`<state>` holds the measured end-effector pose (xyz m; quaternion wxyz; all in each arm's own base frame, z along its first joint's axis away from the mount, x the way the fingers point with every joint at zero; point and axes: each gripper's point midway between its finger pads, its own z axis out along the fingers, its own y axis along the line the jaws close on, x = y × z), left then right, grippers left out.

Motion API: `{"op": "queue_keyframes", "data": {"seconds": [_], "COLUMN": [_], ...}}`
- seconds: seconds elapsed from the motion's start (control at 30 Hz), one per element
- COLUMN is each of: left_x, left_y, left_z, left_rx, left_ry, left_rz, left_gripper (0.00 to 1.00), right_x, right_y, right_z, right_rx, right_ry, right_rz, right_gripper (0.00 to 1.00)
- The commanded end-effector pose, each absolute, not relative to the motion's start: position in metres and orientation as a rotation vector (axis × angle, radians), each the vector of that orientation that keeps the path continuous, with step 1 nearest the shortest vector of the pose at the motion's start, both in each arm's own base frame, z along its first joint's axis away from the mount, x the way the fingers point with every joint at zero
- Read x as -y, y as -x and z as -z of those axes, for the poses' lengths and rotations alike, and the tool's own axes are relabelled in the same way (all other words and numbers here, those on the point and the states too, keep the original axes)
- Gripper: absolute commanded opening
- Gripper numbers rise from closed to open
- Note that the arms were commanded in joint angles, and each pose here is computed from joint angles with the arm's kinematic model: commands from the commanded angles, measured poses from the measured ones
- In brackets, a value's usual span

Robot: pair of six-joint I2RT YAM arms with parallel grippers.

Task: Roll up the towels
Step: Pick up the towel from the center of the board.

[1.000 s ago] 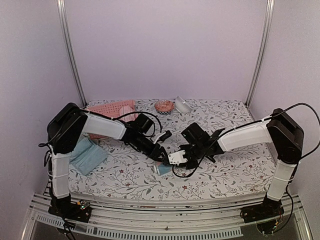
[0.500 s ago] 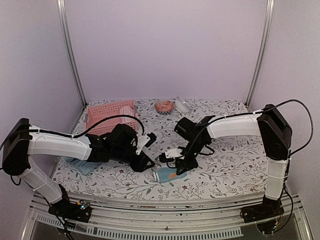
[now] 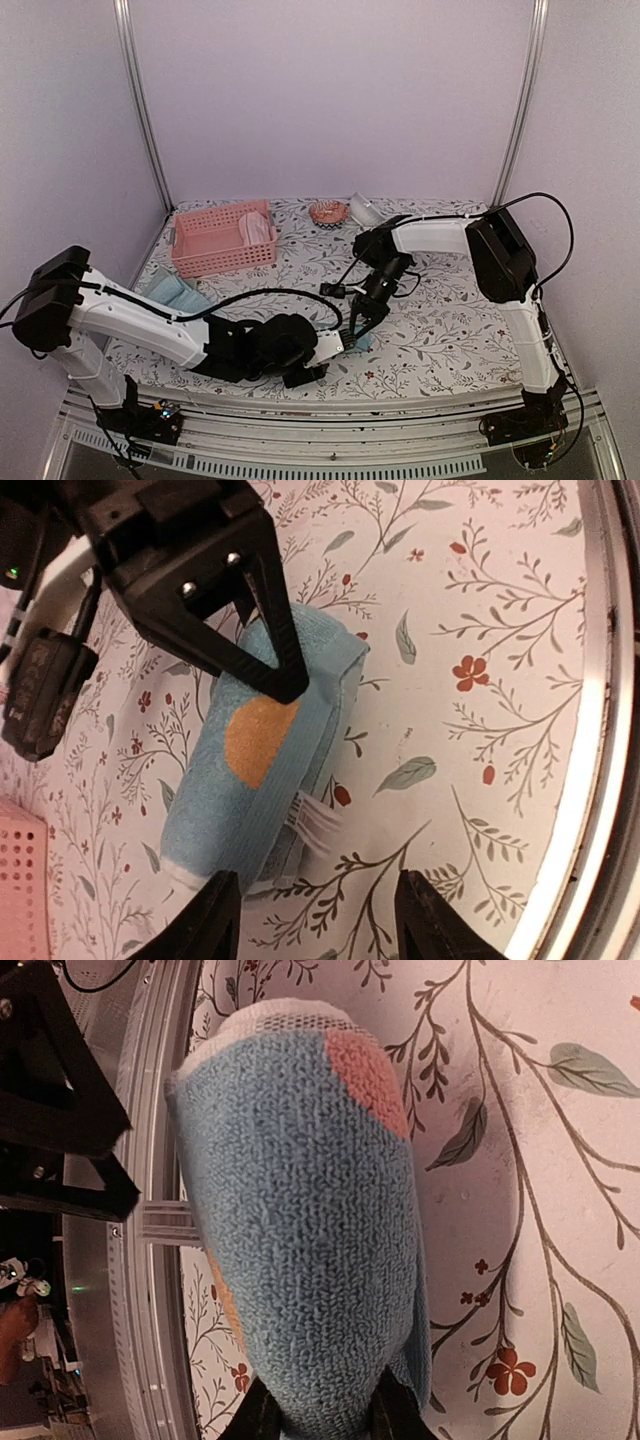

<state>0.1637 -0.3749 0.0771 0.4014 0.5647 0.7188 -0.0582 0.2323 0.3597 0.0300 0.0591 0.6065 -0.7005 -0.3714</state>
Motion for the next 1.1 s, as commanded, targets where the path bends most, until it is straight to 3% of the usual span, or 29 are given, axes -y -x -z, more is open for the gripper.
{"op": "queue_keyframes", "data": {"seconds": [0.0,0.27,0.43,0.83,1.07], "left_x": [0.39,0.413,0.422,0.422,0.412], "left_y": [-0.178,-0.186,-0.177,-0.193,-0.207], "left_z": [-0.068,-0.072,-0.104,-0.044,-0.021], "left_rx": [-1.633,-1.467,-1.384,-1.527,-1.543], "left_ry": [-1.547,-1.587,-1.569,-1.694,-1.713], "left_rz": [-0.135,-0.238,-0.13,-0.118,-0.261], "left_gripper": [0.57,0.56,0.54,0.55,0.53], "right_x": [-0.336,-0.333,-0.333,-0.334,-0.336], "right_y": [-0.214,-0.218,-0.218,-0.216,-0.214], "right_z": [0.011,0.015,0.019,0.021,0.016], "right_rx": [2.063,2.069,2.075,2.066,2.054], "right_ry": [-1.612,-1.522,-1.488,-1.447,-1.417], "right_rz": [1.059,1.094,1.102,1.133,1.176], "right_gripper": [0.06,0.06,0.06,0.06,0.07]}}
